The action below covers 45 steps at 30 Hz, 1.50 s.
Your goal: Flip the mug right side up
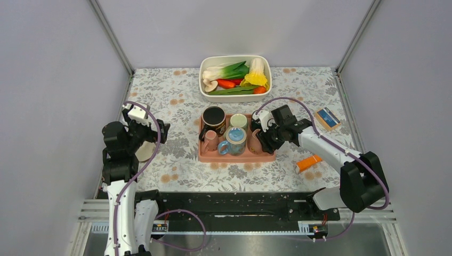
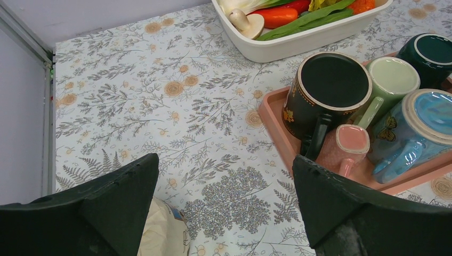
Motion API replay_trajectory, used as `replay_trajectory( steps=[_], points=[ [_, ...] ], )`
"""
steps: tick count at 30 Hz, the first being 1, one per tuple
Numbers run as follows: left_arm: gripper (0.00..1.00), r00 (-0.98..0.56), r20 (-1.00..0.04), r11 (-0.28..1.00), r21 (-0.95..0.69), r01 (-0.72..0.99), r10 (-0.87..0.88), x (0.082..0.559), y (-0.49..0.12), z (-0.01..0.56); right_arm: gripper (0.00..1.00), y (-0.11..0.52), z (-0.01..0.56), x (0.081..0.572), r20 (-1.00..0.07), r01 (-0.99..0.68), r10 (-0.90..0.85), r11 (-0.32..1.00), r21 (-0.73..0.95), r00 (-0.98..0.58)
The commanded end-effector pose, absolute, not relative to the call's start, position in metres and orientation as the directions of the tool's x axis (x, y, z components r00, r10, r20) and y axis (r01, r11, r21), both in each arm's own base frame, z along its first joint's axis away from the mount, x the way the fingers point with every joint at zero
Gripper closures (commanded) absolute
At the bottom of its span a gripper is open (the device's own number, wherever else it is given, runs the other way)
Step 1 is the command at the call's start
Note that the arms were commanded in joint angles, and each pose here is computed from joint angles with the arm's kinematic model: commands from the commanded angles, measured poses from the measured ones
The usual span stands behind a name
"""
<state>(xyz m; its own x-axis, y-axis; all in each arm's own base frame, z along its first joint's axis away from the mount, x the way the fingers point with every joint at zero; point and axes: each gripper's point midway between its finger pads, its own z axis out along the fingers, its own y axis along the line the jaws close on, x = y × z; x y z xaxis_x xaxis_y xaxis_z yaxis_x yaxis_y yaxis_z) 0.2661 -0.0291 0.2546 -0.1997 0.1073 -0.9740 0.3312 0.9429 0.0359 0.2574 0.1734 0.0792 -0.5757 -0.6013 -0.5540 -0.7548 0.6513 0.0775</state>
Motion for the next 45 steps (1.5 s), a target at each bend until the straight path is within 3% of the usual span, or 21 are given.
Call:
replay_trajectory(
  steps=[1, 8, 22, 45],
  points=[
    [0.01, -0.150, -0.982, 0.934, 0.058, 0.352, 0.117, 0.271, -0.031, 0.264, 0.45, 0.179, 0.083, 0.265, -0.573, -0.754, -0.598, 0.654, 0.055, -0.560],
    [0.01, -0.149, -0.982, 0.933, 0.058, 0.354, 0.118, 0.271, -0.031, 0.264, 0.55, 0.181, 0.081, 0.263, -0.567, -0.760, -0.605, 0.648, 0.058, -0.559],
    [0.01, -0.148, -0.982, 0.928, 0.058, 0.367, 0.119, 0.269, -0.033, 0.264, 0.99, 0.174, 0.091, 0.271, -0.582, -0.742, -0.606, 0.670, -0.008, -0.542],
    [0.01, -0.148, -0.982, 0.904, 0.047, 0.425, 0.120, 0.265, -0.043, 0.263, 1.00, 0.173, 0.221, 0.261, -0.845, -0.748, -0.485, 0.642, -0.169, -0.226]
  ],
)
